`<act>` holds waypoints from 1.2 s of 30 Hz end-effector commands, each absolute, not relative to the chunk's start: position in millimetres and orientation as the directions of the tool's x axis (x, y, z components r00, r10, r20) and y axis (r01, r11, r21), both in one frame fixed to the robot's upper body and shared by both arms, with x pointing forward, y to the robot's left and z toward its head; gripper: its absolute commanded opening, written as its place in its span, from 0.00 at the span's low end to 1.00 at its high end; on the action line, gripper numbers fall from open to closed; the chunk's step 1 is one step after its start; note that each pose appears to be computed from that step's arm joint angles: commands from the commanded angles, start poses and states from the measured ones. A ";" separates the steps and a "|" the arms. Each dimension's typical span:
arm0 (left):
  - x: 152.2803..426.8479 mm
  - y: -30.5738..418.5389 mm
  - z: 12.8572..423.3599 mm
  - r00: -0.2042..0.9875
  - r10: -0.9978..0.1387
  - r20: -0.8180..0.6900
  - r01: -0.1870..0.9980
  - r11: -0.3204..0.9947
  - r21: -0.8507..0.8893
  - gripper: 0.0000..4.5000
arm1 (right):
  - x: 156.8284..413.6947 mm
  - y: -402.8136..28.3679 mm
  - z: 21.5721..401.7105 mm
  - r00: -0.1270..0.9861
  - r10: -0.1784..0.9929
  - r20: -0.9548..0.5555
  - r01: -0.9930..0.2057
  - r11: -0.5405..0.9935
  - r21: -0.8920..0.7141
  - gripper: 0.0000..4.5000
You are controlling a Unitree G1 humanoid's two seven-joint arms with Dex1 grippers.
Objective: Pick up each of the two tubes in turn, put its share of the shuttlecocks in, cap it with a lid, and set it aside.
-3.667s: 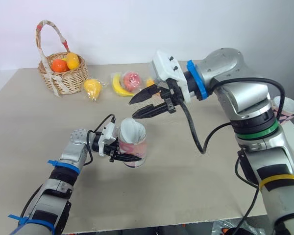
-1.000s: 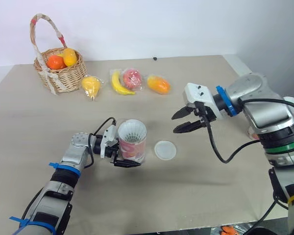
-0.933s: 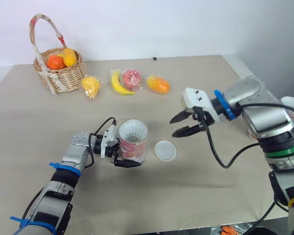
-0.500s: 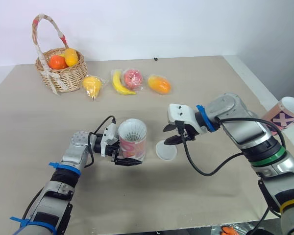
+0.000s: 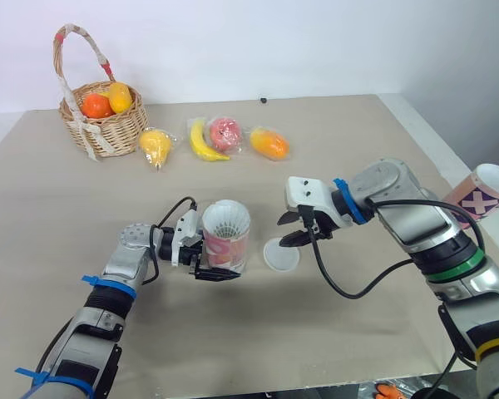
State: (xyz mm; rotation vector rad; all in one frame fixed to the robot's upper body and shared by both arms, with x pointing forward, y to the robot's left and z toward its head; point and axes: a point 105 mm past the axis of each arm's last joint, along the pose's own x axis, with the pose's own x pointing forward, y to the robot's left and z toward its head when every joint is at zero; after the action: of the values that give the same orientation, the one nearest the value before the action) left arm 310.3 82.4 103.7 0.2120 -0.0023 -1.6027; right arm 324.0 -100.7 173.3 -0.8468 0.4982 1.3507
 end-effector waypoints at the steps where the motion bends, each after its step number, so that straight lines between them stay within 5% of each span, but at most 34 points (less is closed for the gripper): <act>1: 313.3 85.5 109.4 -0.011 -0.992 -0.126 0.986 -0.032 0.161 0.81 | 323.2 -100.5 175.9 0.187 0.638 -0.747 -0.967 -0.013 -0.254 0.58; 2: 314.5 85.9 109.7 -0.001 -0.992 -0.129 0.985 -0.023 0.172 0.72 | 323.3 -100.1 175.7 0.187 0.638 -0.747 -0.967 -0.013 -0.253 0.58; 28: 307.4 86.1 107.8 -0.030 -0.992 -0.123 0.986 -0.050 0.159 0.72 | 343.1 -97.1 138.4 0.160 0.523 -0.837 -0.975 -0.048 -0.216 0.58; 36: 305.8 85.7 107.8 -0.024 -0.993 -0.115 0.987 -0.042 0.154 0.72 | 343.8 -91.6 163.1 0.148 0.576 -0.804 -0.971 -0.070 -0.229 0.58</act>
State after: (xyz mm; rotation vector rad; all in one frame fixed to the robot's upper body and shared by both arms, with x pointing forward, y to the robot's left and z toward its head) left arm 305.6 83.9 99.8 0.1980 0.0008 -1.6062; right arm 343.5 -94.5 138.6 -0.9248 0.6220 1.3769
